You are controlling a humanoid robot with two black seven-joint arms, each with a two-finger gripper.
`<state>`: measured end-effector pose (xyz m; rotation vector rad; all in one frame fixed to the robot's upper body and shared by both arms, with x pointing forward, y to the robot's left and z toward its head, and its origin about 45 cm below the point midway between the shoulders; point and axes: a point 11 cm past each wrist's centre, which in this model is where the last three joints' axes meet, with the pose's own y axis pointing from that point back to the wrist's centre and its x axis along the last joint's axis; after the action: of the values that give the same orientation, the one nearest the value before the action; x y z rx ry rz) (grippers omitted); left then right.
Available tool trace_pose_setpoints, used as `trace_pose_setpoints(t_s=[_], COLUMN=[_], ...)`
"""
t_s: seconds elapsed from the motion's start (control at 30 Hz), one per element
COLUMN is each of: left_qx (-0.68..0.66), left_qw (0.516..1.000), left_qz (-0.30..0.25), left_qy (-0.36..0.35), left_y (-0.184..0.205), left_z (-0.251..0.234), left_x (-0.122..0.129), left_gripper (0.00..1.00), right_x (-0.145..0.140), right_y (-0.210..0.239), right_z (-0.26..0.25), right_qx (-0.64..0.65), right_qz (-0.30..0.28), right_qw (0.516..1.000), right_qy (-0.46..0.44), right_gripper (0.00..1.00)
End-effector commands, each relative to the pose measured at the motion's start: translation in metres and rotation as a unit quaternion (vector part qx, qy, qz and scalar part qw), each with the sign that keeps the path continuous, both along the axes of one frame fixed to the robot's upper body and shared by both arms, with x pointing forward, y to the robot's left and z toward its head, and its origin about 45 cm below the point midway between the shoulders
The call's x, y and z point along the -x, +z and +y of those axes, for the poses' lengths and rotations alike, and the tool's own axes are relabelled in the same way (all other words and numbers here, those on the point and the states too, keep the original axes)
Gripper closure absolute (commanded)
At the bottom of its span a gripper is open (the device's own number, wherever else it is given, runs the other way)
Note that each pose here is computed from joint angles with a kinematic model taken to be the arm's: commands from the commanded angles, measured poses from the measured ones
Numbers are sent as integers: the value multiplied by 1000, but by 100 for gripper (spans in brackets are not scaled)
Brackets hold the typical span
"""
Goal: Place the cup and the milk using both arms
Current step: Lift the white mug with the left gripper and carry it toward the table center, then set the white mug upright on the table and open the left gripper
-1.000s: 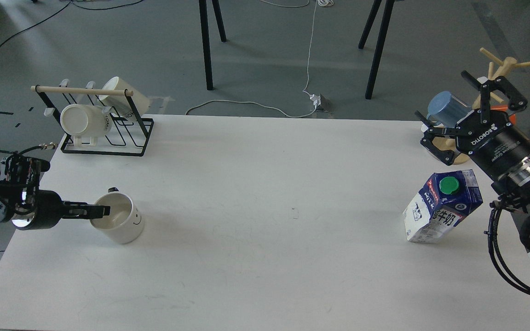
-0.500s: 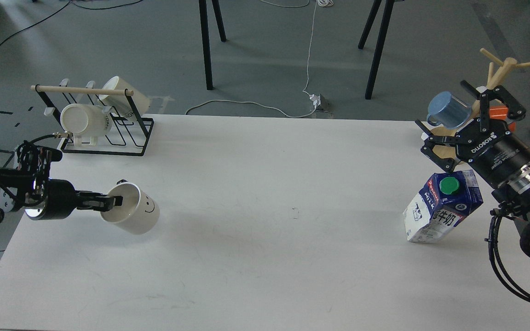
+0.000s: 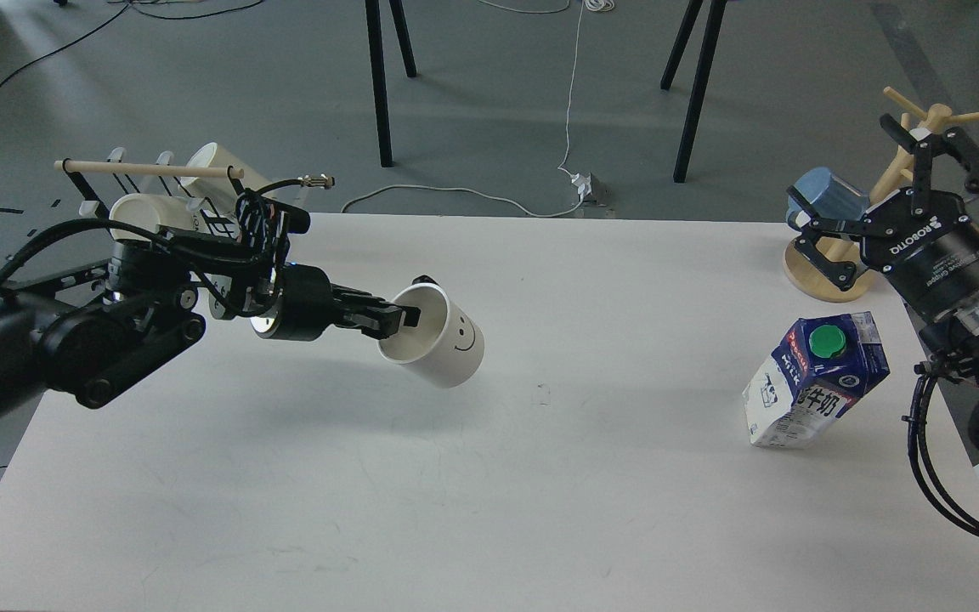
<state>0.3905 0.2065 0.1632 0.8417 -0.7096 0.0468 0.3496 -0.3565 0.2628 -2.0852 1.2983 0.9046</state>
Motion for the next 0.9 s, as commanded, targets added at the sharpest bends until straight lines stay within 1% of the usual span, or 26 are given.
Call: trace_pose_setpoints(t_s=[0.0, 0.17, 0.37, 0.47, 0.57, 0.87], left_qx=[-3, 0, 2, 9, 13, 22], left_qw=[1000, 999, 999, 999, 999, 999], left_qz=[12, 26, 27, 28, 32, 42], left_qy=[-19, -26, -22, -20, -19, -22], left_y=[-19, -34, -34, -32, -34, -40], left_z=[-26, -39, -38, -39, -40, -43], left_x=[7, 15, 15, 15, 17, 26], left_gripper=[99, 99, 91, 89, 83, 77], right_x=[-1, -2, -2, -2, -2, -2], right_y=[0, 1, 1, 1, -1, -3], right_z=[-2, -5, -7, -7, -9, -11], right_qx=[-1, 2, 3, 3, 5, 8], right_qz=[-1, -2, -2, -2, 0, 3], right_qw=[1000, 1000, 1000, 1000, 1000, 1000], right_qy=[-4, -8, -10, -10, -12, -15], right_gripper=[2, 2, 2, 2, 2, 2])
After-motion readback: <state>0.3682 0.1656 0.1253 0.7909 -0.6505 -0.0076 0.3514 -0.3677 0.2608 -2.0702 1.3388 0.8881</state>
